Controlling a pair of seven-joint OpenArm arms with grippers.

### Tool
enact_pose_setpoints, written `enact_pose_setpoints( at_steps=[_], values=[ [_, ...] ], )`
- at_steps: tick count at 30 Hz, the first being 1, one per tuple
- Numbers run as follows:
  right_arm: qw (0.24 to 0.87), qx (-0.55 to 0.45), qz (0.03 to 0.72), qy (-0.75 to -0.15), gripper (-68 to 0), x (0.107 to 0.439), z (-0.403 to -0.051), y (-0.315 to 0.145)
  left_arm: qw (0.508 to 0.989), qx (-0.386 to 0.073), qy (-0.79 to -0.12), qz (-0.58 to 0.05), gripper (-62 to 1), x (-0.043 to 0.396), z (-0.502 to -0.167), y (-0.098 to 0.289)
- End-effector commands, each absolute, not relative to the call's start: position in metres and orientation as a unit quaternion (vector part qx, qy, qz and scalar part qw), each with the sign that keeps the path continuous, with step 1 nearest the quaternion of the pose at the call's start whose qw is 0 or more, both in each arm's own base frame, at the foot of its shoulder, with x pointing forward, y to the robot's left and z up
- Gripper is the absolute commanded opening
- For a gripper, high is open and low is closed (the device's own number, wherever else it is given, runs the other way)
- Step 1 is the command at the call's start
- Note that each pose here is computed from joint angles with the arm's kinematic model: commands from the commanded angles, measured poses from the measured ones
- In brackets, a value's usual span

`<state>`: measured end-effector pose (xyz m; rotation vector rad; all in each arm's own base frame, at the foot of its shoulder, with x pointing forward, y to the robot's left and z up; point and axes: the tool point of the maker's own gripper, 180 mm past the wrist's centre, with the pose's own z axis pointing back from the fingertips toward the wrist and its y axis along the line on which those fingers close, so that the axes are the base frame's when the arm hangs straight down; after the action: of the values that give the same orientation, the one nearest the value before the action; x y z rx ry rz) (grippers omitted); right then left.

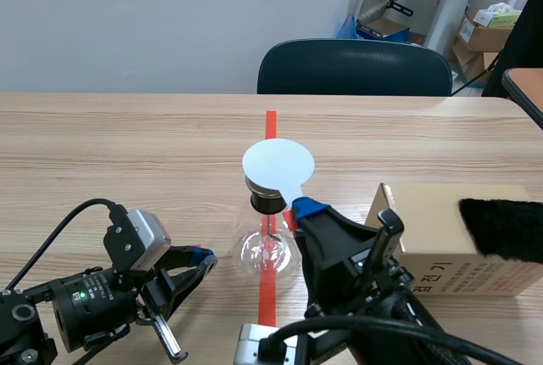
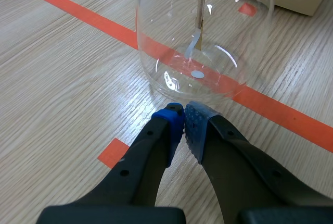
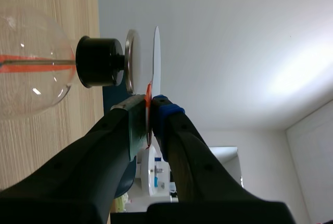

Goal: Do the electroscope experiment

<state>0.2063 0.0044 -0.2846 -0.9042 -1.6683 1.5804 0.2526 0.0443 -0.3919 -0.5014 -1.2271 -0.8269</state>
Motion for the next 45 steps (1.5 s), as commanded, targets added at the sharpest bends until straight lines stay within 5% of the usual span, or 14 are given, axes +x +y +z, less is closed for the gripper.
enact_pose_setpoints(
  at_steps=[1,22,45],
  values=[
    [0.328,-0.364,0.590,-0.641,-65.8,0.214,-0.275,-0.001,0.702,-0.235,-0.564,-0.367,-55.4,0.255,-0.384,0.038],
    [0.461,-0.485,0.496,-0.553,-65.8,0.239,-0.275,-0.076,0.702,-0.235,-0.564,-0.367,-55.4,0.255,-0.384,0.038],
    [0.470,-0.493,0.488,-0.546,-65.8,0.240,-0.276,-0.082,0.702,-0.235,-0.564,-0.367,-55.4,0.255,-0.384,0.038]
  ],
)
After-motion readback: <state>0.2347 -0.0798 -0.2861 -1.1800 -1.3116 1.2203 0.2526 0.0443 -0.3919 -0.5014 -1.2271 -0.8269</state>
